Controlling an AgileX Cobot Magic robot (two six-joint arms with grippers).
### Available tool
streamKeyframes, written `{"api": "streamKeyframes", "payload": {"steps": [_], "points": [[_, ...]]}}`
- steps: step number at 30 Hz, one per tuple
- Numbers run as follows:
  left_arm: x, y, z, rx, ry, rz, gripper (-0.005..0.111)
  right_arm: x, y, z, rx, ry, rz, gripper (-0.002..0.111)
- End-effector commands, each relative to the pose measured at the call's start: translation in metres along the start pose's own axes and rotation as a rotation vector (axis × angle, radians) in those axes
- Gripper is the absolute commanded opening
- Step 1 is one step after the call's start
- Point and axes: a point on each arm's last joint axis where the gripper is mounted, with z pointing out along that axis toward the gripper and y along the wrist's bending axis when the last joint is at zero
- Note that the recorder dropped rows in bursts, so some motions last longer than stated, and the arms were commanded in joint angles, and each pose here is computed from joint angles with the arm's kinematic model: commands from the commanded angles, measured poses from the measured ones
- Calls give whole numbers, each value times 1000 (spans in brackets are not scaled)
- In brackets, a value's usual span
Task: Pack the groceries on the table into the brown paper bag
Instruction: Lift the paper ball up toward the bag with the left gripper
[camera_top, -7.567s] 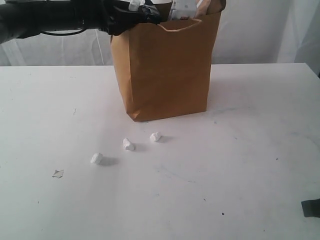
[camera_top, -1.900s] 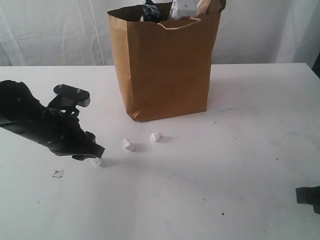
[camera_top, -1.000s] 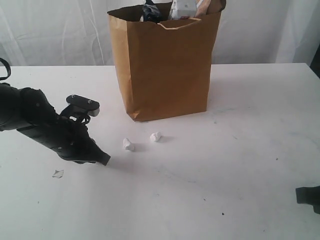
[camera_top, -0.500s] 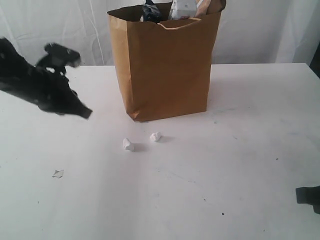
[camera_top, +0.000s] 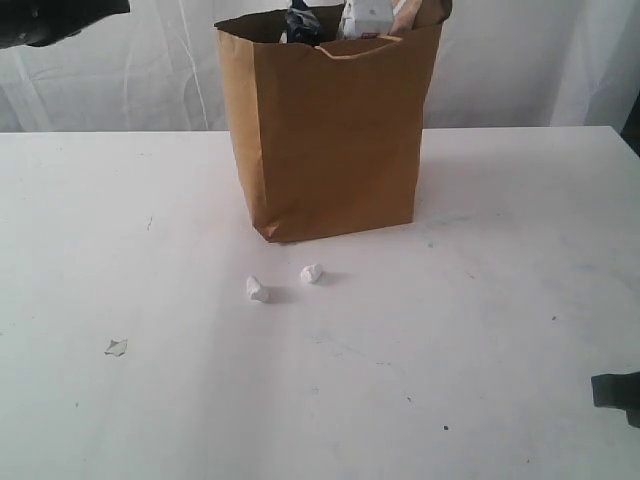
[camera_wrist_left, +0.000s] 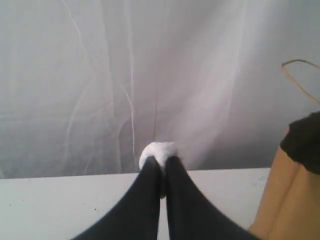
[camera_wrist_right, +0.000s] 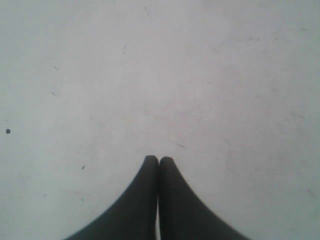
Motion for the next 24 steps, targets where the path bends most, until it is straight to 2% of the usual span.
{"api": "streamKeyframes", "payload": {"steps": [1,2,4,7,9,12,14,18,21,24], "points": [[-5,-12,15,259,-221,-86,0,2,-1,1,3,0,4,0],[-7,-17,17,397,-277,-122,0,2,-1,1,3,0,4,0],[-7,-19,24,549,-302,-135,0,2,-1,1,3,0,4,0],[7,-9,41,484,-191,-75,0,2,0,1,2,3,4,0],[15,-8,46,478,-157,-56,0,3,0,1,-1,15,4,0],[20,-19,47,627,-194,-3,0,4,0,1,-4,25,4,0],[21,-23,49,686,-209,31,0,4,0,1,-3,22,4,0],[12,-25,60,712,-234,16,0,3,0,1,-2,18,4,0],[0,-30,64,790,-277,17,0,4,0,1,-4,23,4,0],[-3,-34,73,843,-264,45,0,4,0,1,-3,21,4,0]]}}
